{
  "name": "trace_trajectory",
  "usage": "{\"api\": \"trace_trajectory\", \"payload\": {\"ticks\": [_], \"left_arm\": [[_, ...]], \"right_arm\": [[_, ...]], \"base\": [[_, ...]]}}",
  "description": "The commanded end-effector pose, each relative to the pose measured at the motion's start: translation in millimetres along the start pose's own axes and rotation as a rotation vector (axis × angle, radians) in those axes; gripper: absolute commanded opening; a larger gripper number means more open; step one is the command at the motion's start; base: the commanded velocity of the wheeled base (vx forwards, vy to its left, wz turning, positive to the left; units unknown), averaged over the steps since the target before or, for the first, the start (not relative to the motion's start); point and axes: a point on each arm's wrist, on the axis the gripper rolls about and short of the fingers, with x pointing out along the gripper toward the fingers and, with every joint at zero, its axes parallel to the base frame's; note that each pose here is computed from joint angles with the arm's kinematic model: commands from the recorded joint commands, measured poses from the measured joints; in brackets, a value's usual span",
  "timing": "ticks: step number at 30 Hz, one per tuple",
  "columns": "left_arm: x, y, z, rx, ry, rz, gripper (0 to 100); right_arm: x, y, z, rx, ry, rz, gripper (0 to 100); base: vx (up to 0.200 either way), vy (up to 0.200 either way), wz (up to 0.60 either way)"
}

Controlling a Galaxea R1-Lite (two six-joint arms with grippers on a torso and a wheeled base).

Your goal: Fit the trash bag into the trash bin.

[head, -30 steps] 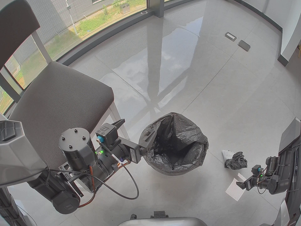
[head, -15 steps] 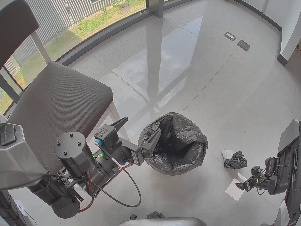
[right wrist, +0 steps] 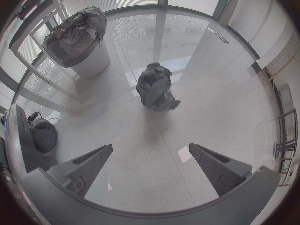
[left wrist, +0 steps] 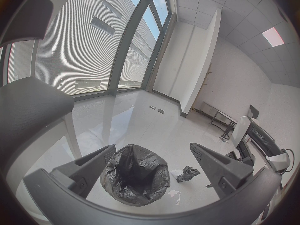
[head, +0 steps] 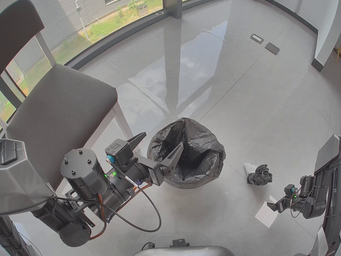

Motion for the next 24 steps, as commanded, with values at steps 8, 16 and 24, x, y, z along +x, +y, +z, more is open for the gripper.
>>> {"api": "trace_trajectory", "payload": {"ticks": [8,16,24], "left_arm": [[4.0,0.4,-6.4,-0.001,0.007,0.002,100],[6.1,1.2,-8.2,-0.003,0.01,0.005,100],[6.6,1.3,-10.1,-0.002,0.016,0.007,100]], "right_arm": [[40.9,-3.1,54.7,-0.036,-0.092,0.013,100],[68.5,-6.5,89.5,-0.036,-0.128,0.019,100],[81.9,-9.9,103.9,-0.042,-0.125,0.03,100]], "base": [[0.0,0.0,0.0],[0.0,0.0,0.0],[0.0,0.0,0.0]]}}
